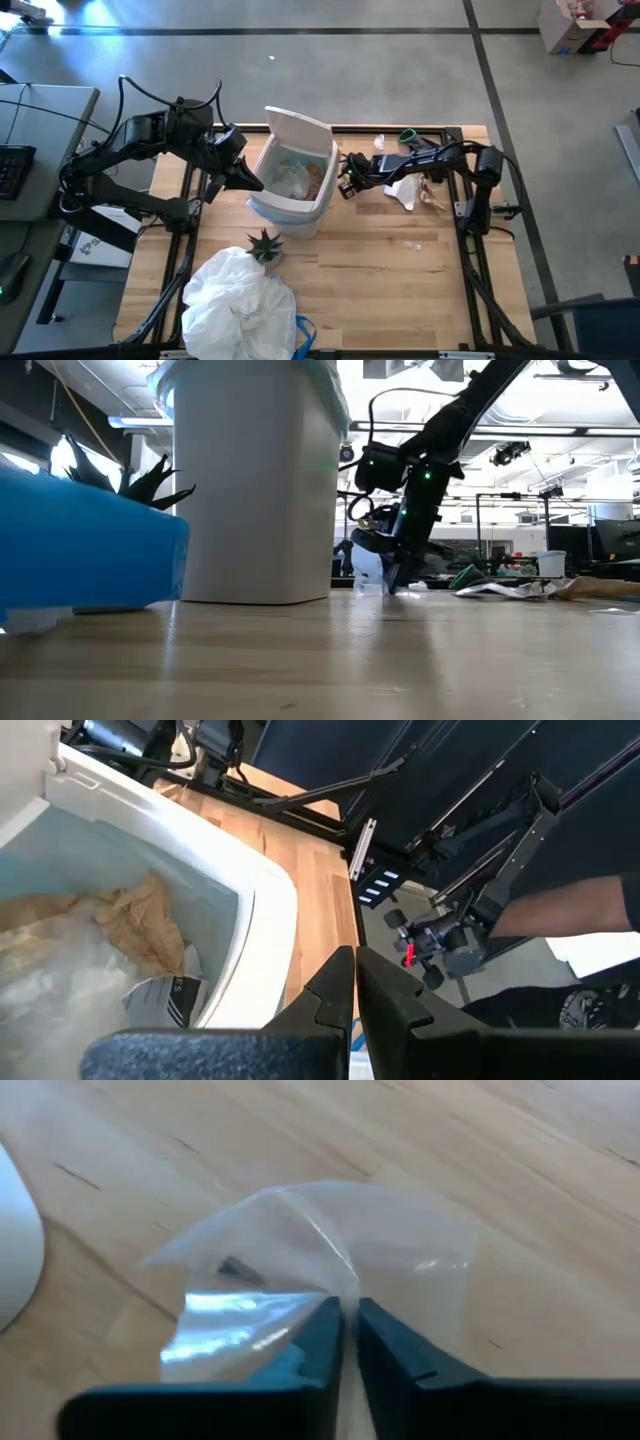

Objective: Place trash/remove bag and relplace
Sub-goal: Put the transparent plastic into the trash bin

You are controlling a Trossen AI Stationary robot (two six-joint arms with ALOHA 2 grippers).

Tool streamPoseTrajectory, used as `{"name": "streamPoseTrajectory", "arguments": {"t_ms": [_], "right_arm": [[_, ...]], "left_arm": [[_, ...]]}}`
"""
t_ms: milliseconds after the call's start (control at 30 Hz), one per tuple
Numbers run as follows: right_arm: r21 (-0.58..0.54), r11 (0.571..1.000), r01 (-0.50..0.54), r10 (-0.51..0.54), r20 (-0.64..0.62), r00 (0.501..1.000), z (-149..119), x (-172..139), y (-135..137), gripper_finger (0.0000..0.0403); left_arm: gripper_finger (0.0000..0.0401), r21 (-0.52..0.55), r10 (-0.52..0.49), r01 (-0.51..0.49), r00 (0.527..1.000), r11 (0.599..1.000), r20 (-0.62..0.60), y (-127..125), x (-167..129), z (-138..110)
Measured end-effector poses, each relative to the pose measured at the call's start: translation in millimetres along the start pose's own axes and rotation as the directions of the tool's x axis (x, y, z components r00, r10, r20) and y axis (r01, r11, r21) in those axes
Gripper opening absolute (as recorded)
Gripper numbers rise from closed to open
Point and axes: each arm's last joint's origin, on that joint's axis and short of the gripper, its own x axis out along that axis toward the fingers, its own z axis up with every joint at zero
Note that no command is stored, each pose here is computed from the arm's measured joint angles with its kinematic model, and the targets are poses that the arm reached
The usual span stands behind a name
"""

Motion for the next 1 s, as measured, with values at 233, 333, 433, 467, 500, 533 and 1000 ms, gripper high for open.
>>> {"name": "streamPoseTrajectory", "arguments": {"t_ms": [233, 333, 433, 467, 500, 533, 1000], "right_arm": [[-0.059, 0.998, 0.018, -0.022, -0.062, 0.998, 1.6, -15.9, 9.7, 0.0001], [-0.102, 0.994, 0.038, -0.047, -0.095, 0.994, 0.1, -39.8, 15.9, 0.0000], [-0.107, 0.994, 0.014, -0.018, -0.036, 0.999, 5.2, -80.7, 26.2, 0.0000], [-0.112, 0.994, -0.002, 0.001, -0.016, 1.000, 4.7, -96.1, 28.9, 0.0000], [-0.124, 0.992, -0.010, 0.009, -0.007, 1.000, 2.1, -109.7, 31.3, 0.0000], [-0.131, 0.991, -0.008, 0.007, -0.009, 1.000, -2.8, -120.8, 33.3, 0.0000], [-0.216, 0.901, -0.376, 0.415, 0.178, 0.892, -56.7, -300.6, 50.4, 0.0000]], "left_arm": [[0.0000, 0.000, 0.014, -0.014, 1.000, 1.000, 0.010, 3.0, -1.5, 1.2], [0.0000, 0.006, 0.014, -0.014, 1.000, 1.000, 0.013, 2.8, -2.6, 1.0], [0.0000, 0.024, 0.012, -0.013, 1.000, 1.000, 0.016, 2.1, -3.8, 0.7], [0.0000, 0.029, 0.013, -0.013, 1.000, 1.000, 0.016, 2.1, -3.9, 0.7], [0.0000, 0.034, 0.013, -0.014, 1.000, 0.999, 0.016, 2.1, -3.9, 0.7], [0.0000, 0.039, 0.014, -0.014, 1.000, 0.999, 0.017, 2.1, -3.9, 0.7], [0.0000, 0.083, 0.069, -0.073, 0.997, 0.994, 0.043, 8.5, -6.7, 3.0]]}}
